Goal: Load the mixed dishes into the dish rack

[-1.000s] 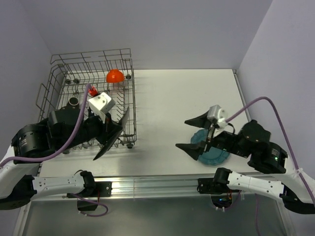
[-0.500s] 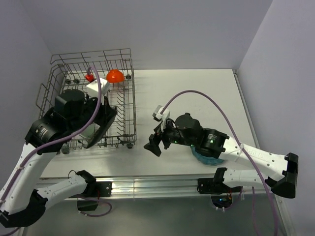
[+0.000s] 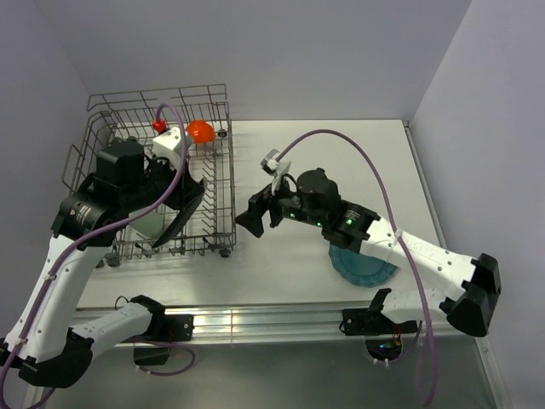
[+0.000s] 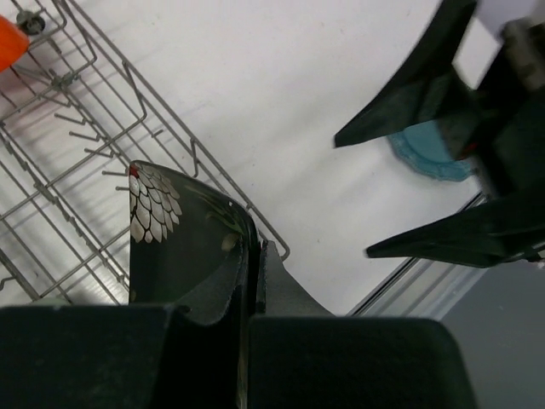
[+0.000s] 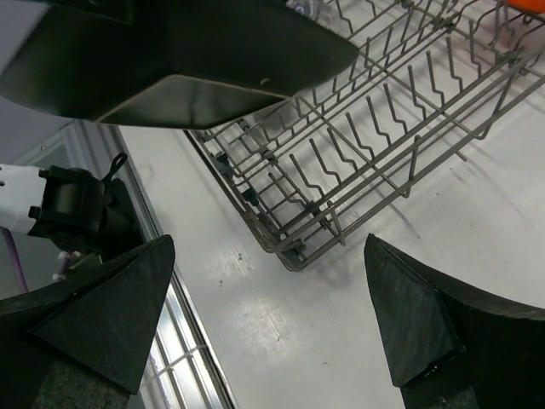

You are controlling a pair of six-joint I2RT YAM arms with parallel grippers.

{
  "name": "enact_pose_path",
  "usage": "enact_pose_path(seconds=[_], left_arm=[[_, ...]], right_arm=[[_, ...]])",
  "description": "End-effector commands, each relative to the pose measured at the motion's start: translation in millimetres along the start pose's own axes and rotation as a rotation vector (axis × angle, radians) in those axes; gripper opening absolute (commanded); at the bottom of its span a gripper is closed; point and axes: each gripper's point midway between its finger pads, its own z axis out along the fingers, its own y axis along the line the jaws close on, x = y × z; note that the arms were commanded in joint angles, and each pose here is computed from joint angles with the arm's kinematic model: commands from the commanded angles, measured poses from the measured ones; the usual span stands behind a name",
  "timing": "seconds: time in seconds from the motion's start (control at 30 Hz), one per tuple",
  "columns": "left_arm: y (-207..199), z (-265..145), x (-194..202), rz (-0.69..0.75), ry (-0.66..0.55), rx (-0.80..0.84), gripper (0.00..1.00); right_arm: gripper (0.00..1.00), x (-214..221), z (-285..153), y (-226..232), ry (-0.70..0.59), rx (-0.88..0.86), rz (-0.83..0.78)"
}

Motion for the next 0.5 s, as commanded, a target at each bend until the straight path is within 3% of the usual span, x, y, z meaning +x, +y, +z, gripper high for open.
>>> enact_pose_path(seconds=[0.0,0.27,0.47], left_arm=[[-21,-33,-66,0.078,-0.242,0.066,0.0],[-41,-61,-82,0.074,-0.295,0.135,0.0],[-70,-81,-85,0.061,-0.313,0.274,0.0]], right_arm=[[1.0,-33,8,11,-0.083,-0.059,-0.008],[1.0,-48,14,-1,-0.177,-0.176,-0.055],[1.0,-41,9,0,-0.157,-0.298,-0.207]])
